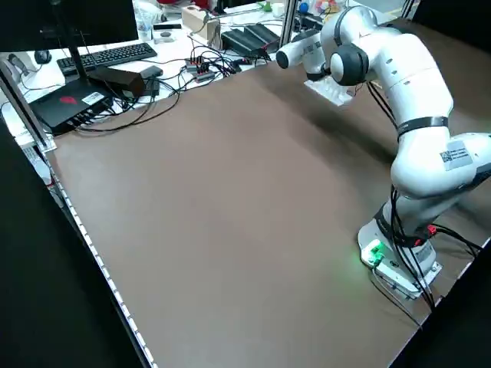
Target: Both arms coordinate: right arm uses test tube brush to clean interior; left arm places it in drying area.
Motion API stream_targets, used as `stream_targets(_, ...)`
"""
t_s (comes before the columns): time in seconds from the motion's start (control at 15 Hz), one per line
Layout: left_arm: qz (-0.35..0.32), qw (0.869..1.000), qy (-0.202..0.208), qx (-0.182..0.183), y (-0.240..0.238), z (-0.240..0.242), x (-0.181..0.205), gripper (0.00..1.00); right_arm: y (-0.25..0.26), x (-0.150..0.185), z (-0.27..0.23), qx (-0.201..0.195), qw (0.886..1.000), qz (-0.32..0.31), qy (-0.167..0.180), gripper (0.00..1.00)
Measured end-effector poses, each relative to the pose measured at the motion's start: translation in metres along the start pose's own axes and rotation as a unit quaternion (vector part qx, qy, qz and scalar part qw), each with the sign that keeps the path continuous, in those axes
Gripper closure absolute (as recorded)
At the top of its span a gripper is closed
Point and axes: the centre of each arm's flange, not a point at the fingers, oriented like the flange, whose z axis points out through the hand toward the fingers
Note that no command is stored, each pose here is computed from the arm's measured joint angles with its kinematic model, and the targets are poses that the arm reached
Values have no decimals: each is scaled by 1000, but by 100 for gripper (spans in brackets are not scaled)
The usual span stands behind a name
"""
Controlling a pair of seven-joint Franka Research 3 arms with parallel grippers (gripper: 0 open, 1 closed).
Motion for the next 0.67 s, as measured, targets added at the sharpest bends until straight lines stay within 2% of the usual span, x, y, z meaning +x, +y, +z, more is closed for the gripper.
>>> stream_targets(0.33, -64, 998, -2, 7, -3, 1, 31, 75, 0, 0, 0, 0, 1000, 0, 0, 0)
stream_targets(0.67, -166, 986, -12, 22, -2, -4, 56, 76, 0, 1, 2, 0, 1000, 0, -1, 0)
